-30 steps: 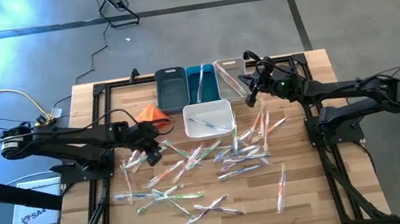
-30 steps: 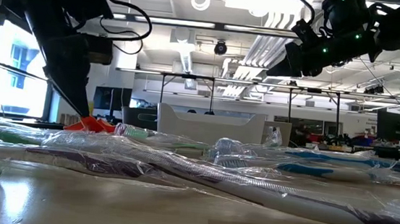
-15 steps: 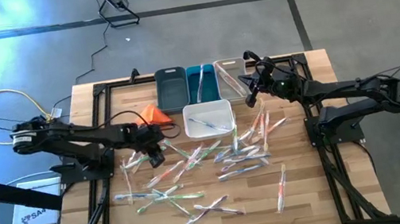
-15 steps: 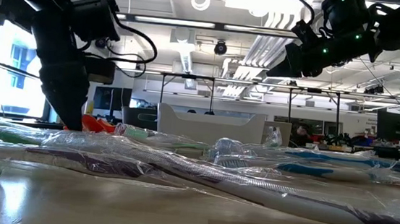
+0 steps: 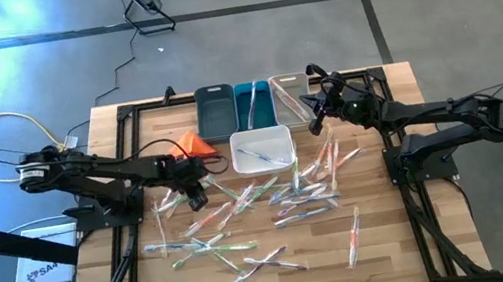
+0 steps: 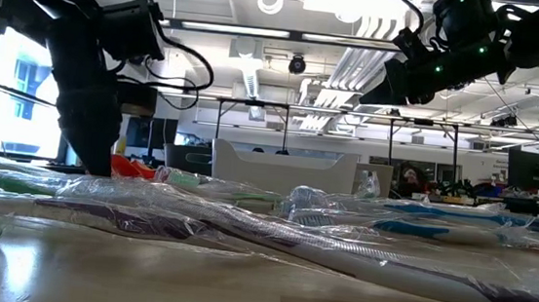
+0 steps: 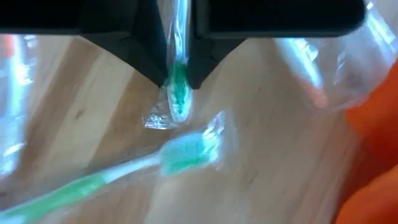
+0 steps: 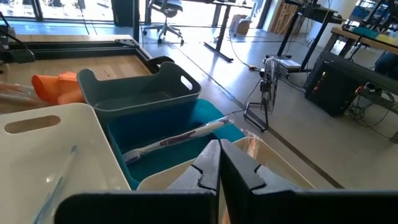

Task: Pick & Place Toothbrushes
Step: Put the green toothbrush into the dark blue bin

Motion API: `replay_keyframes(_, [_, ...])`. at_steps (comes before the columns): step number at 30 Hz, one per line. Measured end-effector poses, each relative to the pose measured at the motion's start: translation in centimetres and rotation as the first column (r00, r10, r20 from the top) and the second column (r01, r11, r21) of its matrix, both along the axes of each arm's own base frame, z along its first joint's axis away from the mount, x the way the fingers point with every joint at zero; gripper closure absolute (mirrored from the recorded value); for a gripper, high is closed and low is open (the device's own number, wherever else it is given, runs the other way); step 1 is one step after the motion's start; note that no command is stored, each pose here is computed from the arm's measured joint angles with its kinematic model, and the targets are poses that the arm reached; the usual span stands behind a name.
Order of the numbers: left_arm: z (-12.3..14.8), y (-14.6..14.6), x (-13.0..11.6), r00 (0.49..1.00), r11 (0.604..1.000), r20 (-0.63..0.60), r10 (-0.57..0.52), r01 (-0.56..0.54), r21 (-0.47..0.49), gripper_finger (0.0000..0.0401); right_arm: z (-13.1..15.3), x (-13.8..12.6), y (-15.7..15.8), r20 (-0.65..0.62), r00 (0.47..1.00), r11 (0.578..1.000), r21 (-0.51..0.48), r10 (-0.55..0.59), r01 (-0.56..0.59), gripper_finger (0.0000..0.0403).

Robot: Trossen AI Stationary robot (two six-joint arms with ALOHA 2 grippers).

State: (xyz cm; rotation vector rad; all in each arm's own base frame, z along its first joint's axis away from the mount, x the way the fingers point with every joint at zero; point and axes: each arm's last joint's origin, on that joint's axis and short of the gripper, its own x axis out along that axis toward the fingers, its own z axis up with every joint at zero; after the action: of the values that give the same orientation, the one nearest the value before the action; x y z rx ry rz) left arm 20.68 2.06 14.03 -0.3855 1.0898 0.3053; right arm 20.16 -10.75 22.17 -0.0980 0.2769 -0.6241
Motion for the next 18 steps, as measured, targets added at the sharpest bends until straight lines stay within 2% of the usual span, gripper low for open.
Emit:
replay_keyframes(4, [0.1,-0.1,0.1,1.0,0.999,0.017,0.006,-0.005,-0.035,0.0397,-0.1,0.0,0.0,-0.007,1.0,1.0,0.003,0.0,0.0,0.0401])
replay_keyframes(13, [0.6,-0.2,-0.2,1.0,0.998,0.01,-0.006,0.007,-0.062,0.0401,-0.5,-0.1,0.1,-0.044,0.999,1.0,0.022,0.0,0.001,0.0401])
replay_keyframes(18, [2.4,-0.2,-0.3,1.0,0.999,-0.019,-0.007,0.006,-0.053,0.0401,-0.5,-0.1,0.0,-0.05,0.999,1.0,0.015,0.003,-0.002,0.0401])
